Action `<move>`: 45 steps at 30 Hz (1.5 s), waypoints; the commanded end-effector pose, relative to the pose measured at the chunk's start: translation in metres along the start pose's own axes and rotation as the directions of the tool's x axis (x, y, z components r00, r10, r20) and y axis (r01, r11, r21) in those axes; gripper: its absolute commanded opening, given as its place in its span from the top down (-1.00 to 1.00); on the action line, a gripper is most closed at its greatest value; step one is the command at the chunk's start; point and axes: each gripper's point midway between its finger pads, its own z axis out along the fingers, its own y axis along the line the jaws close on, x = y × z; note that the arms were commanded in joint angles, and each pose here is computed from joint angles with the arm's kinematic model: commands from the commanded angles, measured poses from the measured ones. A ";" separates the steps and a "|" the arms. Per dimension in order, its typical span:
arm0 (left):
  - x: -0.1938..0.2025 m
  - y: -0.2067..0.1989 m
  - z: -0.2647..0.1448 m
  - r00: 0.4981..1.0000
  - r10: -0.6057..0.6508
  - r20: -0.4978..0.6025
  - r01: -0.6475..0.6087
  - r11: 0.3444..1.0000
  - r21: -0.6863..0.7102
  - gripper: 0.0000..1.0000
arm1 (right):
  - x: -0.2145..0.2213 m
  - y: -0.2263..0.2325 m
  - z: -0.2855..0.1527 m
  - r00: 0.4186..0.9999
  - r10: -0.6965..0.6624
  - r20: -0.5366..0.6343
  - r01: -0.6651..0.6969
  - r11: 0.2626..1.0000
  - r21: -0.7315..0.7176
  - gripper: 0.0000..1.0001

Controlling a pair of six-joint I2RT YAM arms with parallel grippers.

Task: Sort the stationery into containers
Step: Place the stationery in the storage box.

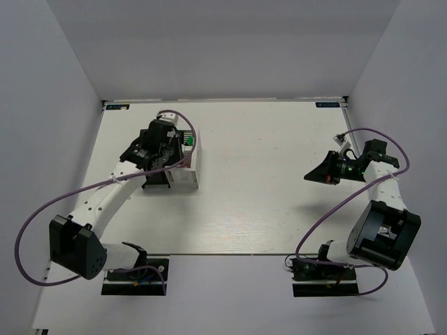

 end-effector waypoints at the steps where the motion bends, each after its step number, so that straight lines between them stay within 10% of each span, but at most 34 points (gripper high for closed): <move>1: -0.012 -0.022 -0.005 0.999 0.032 -0.031 -0.023 0.966 0.256 0.94 | -0.009 0.011 -0.005 0.998 -0.051 0.028 0.052 0.998 -0.033 0.99; 37: 0.008 0.001 0.032 0.944 0.211 -0.253 -0.148 0.958 0.247 0.37 | -0.010 0.009 -0.007 0.999 -0.038 0.028 0.039 0.998 -0.044 0.85; 45: -0.005 0.010 0.035 0.955 0.191 -0.226 -0.153 0.973 0.176 -0.14 | -0.010 0.010 -0.008 0.999 -0.041 0.036 0.043 0.998 -0.053 0.76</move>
